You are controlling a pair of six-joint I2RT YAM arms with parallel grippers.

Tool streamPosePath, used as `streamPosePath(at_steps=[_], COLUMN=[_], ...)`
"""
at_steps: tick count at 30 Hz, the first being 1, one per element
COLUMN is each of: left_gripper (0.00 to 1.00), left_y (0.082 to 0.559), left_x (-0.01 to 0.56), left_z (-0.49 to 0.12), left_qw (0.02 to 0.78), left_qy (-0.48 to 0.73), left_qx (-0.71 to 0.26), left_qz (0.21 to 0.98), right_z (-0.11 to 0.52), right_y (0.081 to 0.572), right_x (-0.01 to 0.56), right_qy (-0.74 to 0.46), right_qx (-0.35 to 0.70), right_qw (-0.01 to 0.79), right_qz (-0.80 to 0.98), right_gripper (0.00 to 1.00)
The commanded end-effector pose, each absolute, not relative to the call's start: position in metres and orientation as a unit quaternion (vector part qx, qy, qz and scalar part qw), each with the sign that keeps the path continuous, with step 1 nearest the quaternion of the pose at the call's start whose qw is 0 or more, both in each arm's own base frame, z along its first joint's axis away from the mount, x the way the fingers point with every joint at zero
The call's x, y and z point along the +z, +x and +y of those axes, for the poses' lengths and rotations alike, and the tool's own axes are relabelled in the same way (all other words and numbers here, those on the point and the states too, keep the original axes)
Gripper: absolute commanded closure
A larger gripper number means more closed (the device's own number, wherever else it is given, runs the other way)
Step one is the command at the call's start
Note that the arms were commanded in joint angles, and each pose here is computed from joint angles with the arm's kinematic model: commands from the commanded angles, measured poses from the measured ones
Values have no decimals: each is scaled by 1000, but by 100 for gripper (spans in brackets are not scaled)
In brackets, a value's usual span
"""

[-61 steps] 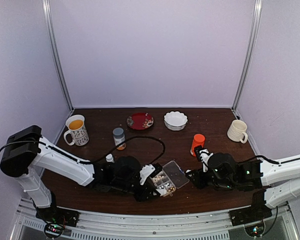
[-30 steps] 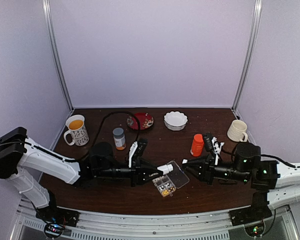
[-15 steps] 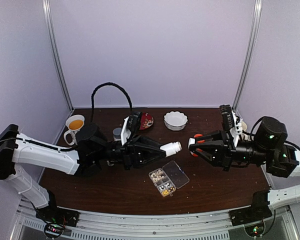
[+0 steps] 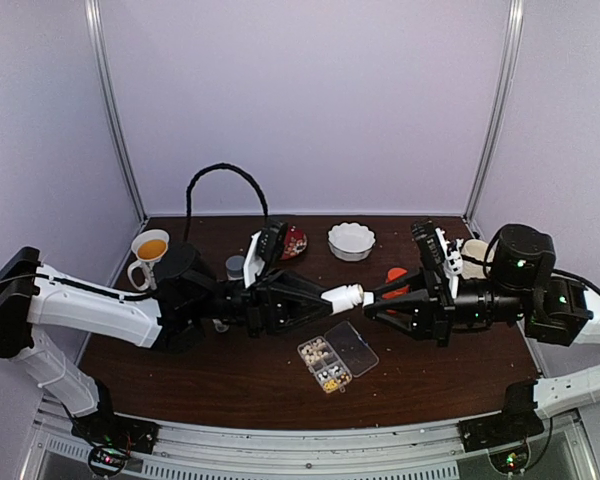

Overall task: Sort the pills into containers
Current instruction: Screw the lid of the pill bottle onto the pill bottle.

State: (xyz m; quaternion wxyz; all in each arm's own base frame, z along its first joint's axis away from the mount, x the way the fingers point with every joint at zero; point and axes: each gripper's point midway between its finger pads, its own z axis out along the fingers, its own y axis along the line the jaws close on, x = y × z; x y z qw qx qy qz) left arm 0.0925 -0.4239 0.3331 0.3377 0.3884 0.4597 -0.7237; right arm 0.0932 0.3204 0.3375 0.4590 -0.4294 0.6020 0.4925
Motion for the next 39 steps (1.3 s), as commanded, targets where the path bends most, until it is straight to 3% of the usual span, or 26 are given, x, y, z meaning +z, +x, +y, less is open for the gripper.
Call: streamPosePath(at_steps=[1,20,27,39], left_gripper=[100,100,100,100], left_y=[92,91,89,93], left_x=[345,330,324,315], left_z=[-426,-432,-434,-440], left_qw=[344,308,286,254], left_qy=[390,396,405,408], left_qx=[-731,-730,-716,-688], left_qz=[442,464,491,543], right_z=[323,333,338,341], right_y=[89,94,79,75], right_x=[353,360,338,324], right_qy=[-437,-452,-559,-662], right_qx=[506,492,442,363], right_qw=[466,474,438,458], right_qz=[579,573,548,469], right_gripper=[100,100,100,100])
